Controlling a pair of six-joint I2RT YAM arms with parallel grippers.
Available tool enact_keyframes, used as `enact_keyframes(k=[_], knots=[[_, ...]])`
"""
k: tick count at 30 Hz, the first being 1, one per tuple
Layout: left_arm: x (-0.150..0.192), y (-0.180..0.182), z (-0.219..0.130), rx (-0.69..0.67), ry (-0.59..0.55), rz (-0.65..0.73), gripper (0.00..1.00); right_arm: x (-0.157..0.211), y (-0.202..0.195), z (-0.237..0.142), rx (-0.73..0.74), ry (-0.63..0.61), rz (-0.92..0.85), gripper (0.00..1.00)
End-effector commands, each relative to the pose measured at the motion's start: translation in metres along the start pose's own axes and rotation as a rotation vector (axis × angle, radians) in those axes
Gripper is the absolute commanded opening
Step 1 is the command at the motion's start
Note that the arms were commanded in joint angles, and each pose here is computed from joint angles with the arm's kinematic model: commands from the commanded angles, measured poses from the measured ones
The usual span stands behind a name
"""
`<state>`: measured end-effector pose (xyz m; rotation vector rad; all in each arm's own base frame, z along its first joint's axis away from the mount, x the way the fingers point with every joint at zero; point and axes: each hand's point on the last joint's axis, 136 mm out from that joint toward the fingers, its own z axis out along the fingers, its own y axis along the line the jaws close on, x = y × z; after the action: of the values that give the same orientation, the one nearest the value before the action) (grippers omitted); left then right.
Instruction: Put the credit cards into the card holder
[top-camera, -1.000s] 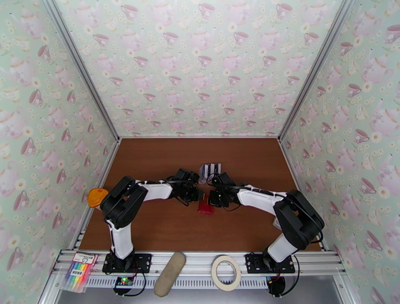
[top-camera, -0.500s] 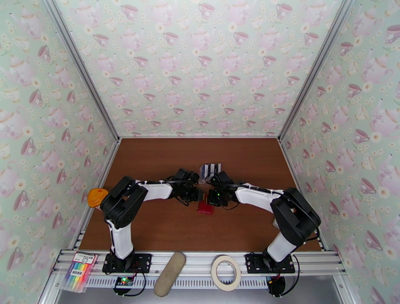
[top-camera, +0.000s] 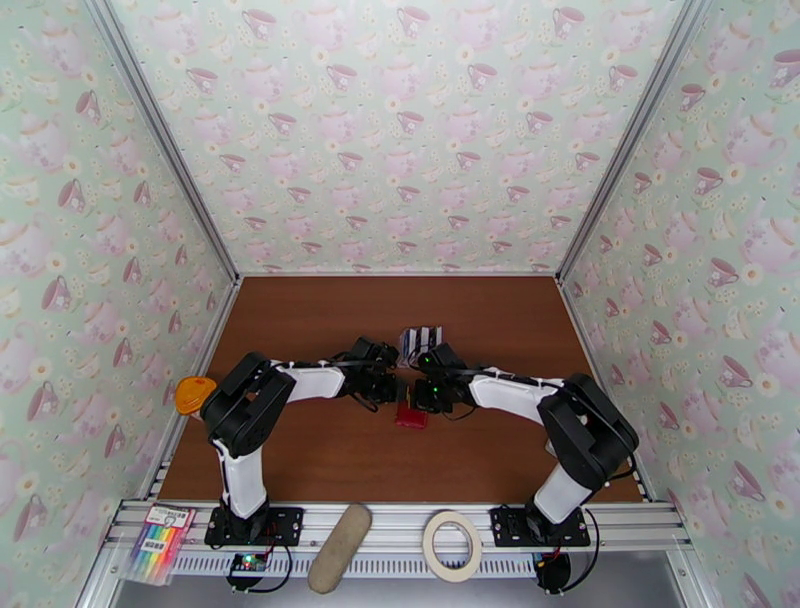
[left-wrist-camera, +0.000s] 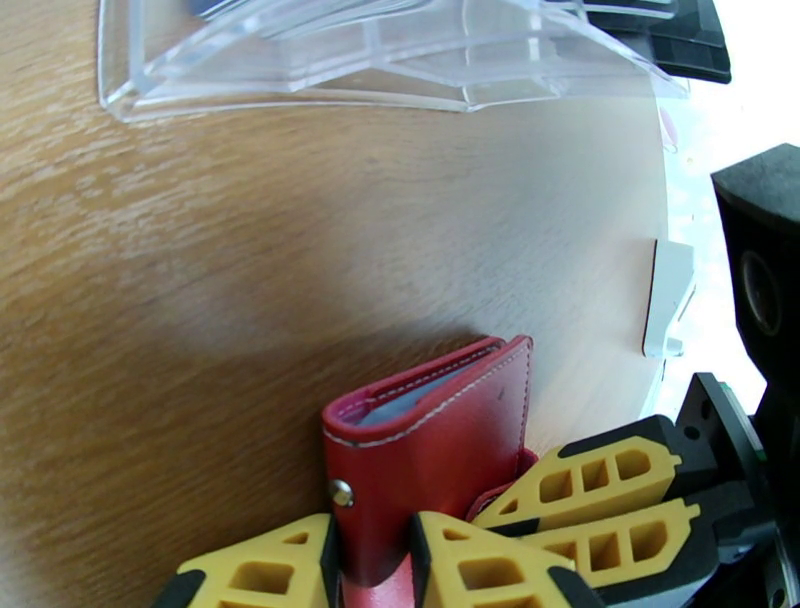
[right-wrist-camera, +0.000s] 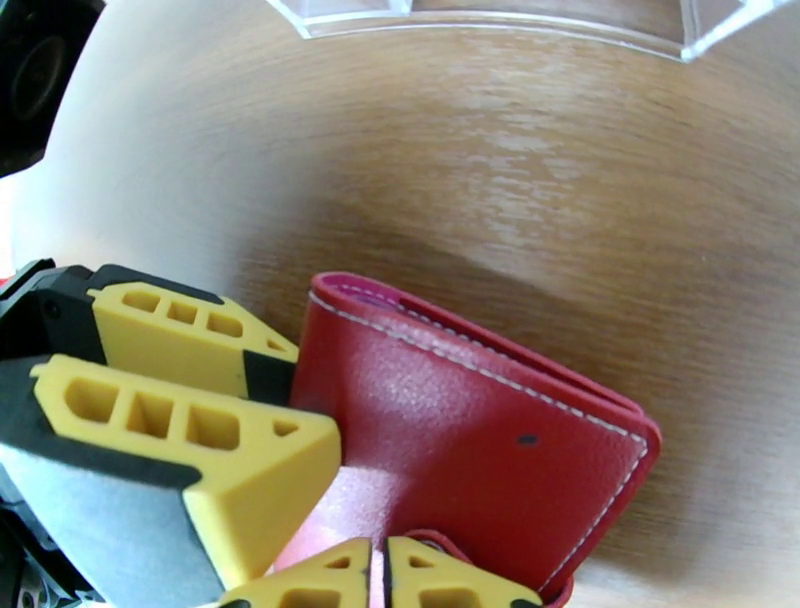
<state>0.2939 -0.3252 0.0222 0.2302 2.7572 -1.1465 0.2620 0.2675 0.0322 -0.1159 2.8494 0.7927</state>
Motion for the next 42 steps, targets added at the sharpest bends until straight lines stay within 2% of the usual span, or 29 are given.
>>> enact_keyframes(k=[1, 4, 8, 13, 17, 23, 42], knots=[[0.02, 0.02, 0.018, -0.061, 0.056, -0.015, 0.26, 0.011, -0.01, 0.009, 0.028, 0.031, 0.009, 0.12], [0.019, 0.018, 0.015, -0.058, 0.047, -0.012, 0.26, 0.009, -0.006, 0.005, 0.015, 0.017, -0.001, 0.13], [0.016, 0.012, 0.009, -0.05, 0.024, 0.001, 0.26, 0.002, 0.003, -0.009, -0.006, -0.034, -0.017, 0.23], [0.01, 0.009, 0.0, -0.06, -0.014, 0.027, 0.26, -0.006, 0.007, -0.023, -0.011, -0.089, -0.031, 0.27], [0.008, 0.009, -0.004, -0.072, -0.03, 0.035, 0.26, -0.011, -0.003, -0.033, 0.023, -0.126, -0.016, 0.31], [0.006, 0.005, -0.008, -0.06, -0.051, 0.048, 0.26, -0.016, -0.035, -0.043, 0.142, -0.166, 0.037, 0.32], [-0.004, -0.001, -0.032, -0.039, -0.121, 0.061, 0.26, -0.026, -0.03, -0.014, 0.113, -0.119, 0.058, 0.37]])
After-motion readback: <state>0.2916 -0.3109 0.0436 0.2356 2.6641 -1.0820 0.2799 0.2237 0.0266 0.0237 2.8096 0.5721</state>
